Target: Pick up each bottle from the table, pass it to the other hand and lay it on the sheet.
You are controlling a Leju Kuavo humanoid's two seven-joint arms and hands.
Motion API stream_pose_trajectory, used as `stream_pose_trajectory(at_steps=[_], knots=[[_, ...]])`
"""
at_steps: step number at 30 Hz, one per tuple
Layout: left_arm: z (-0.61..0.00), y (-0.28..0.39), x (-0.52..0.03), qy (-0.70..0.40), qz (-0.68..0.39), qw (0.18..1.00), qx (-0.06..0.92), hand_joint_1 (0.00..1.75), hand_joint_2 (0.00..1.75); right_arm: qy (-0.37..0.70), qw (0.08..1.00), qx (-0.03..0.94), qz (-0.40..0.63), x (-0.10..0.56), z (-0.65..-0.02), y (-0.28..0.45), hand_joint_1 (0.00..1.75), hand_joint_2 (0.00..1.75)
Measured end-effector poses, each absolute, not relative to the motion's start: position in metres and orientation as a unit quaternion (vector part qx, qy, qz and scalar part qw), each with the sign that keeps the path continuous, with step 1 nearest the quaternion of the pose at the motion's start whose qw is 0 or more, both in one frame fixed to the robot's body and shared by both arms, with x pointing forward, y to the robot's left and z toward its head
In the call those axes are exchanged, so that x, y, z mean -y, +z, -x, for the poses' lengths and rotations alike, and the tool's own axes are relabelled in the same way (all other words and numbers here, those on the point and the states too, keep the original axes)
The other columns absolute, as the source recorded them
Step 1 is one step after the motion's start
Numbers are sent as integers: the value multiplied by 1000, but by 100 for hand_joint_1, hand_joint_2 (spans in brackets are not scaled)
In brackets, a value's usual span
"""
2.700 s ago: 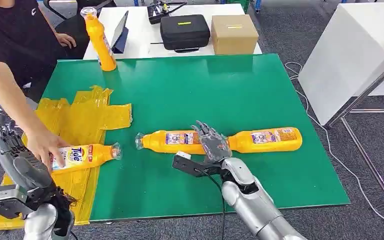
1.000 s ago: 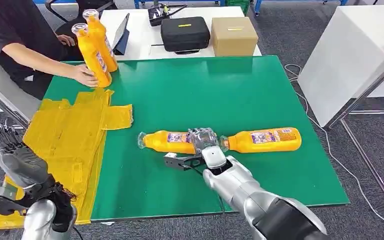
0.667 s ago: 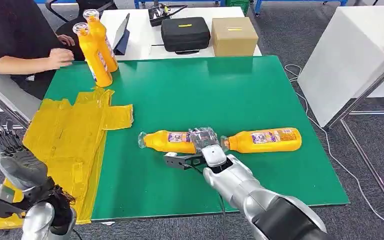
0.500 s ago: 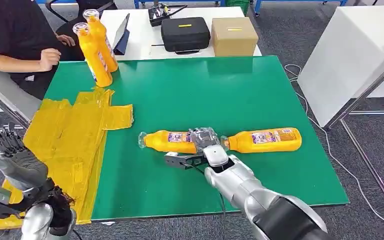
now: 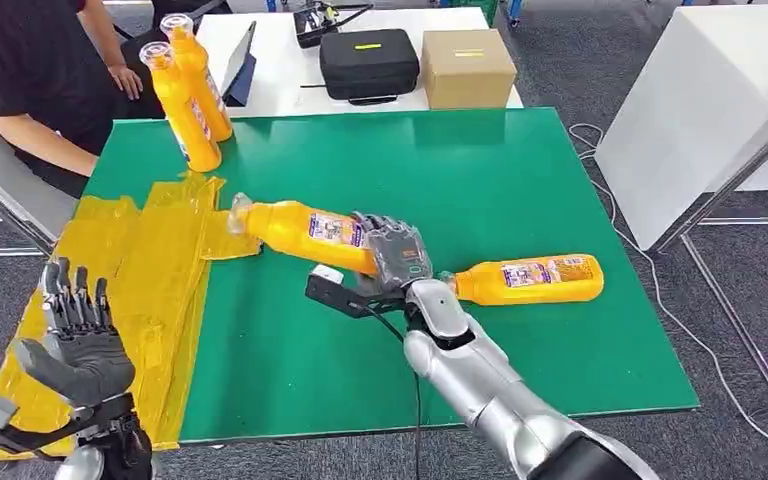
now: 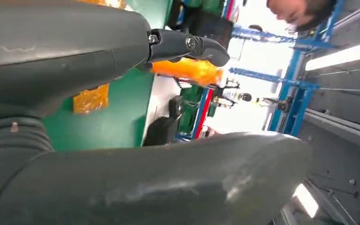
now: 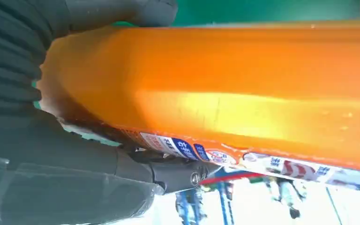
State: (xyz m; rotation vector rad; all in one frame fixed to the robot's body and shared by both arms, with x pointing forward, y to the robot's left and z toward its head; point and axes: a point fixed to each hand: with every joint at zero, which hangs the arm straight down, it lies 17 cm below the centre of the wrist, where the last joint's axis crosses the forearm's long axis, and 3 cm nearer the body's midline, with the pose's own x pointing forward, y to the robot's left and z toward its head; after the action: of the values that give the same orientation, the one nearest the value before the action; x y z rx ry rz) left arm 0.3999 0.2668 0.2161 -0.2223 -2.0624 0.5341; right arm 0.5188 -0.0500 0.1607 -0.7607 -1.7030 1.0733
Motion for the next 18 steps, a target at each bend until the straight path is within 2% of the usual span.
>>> stream_pose_trajectory(at_steps=[18], knots=[[-404,213,-236,237,169,500,816,0,175,407,453,762,220,-49,-477,228,175,175]])
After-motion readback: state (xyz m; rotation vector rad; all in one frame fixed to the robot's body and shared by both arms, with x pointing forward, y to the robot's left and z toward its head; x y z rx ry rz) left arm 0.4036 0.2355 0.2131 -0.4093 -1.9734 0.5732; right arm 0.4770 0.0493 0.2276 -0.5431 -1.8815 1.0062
